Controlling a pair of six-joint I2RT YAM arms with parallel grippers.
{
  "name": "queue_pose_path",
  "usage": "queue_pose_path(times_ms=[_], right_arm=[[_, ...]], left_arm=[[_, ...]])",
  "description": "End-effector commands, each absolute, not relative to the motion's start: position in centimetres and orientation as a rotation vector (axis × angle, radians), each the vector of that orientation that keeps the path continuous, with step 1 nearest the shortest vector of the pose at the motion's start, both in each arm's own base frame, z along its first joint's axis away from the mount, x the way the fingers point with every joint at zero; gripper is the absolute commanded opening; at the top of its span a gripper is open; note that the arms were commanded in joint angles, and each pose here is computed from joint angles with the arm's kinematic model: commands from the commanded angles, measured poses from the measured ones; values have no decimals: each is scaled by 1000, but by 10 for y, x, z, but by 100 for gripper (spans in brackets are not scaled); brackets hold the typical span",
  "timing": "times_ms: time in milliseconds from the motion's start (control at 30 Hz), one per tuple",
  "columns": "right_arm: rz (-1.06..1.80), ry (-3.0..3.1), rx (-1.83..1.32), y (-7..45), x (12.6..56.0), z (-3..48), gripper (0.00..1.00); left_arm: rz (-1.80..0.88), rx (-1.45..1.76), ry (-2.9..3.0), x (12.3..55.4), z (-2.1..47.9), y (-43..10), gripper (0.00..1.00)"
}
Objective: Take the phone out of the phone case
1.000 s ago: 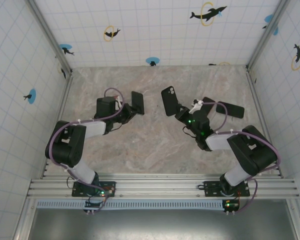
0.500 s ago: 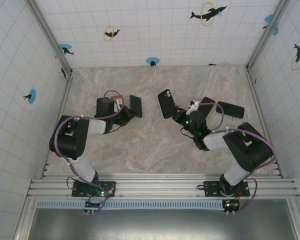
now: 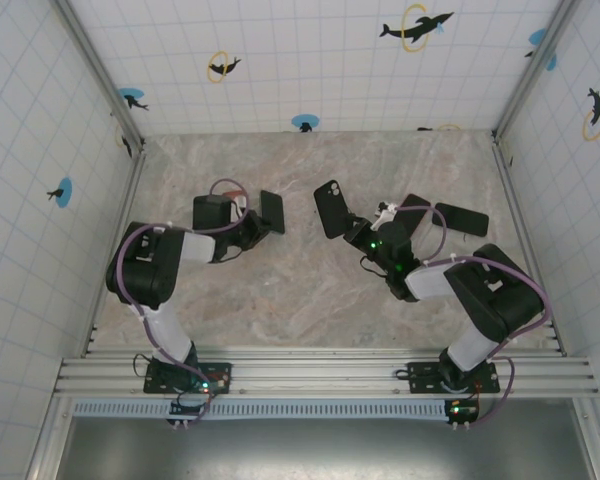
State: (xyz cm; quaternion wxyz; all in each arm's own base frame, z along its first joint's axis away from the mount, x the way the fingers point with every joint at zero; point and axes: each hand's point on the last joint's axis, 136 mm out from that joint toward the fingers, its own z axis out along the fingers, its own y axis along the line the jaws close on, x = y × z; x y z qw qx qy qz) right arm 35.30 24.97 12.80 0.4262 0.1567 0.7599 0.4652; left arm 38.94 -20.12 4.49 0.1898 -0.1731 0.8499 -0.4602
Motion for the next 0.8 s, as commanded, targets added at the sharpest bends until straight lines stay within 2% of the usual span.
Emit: queue_pose_path(times_ms=[0, 500, 767], right_arm=[[1210, 1824, 376, 257, 360, 148, 5], [1238, 1824, 384, 259, 360, 146, 5], [1243, 1824, 395, 256, 358, 144, 5]], left_arm=[[-1280, -445, 2340, 406, 51, -198, 8], [-1139, -470, 2432, 408, 34, -186, 27], [-1059, -502, 2468, 405, 24, -178, 28]])
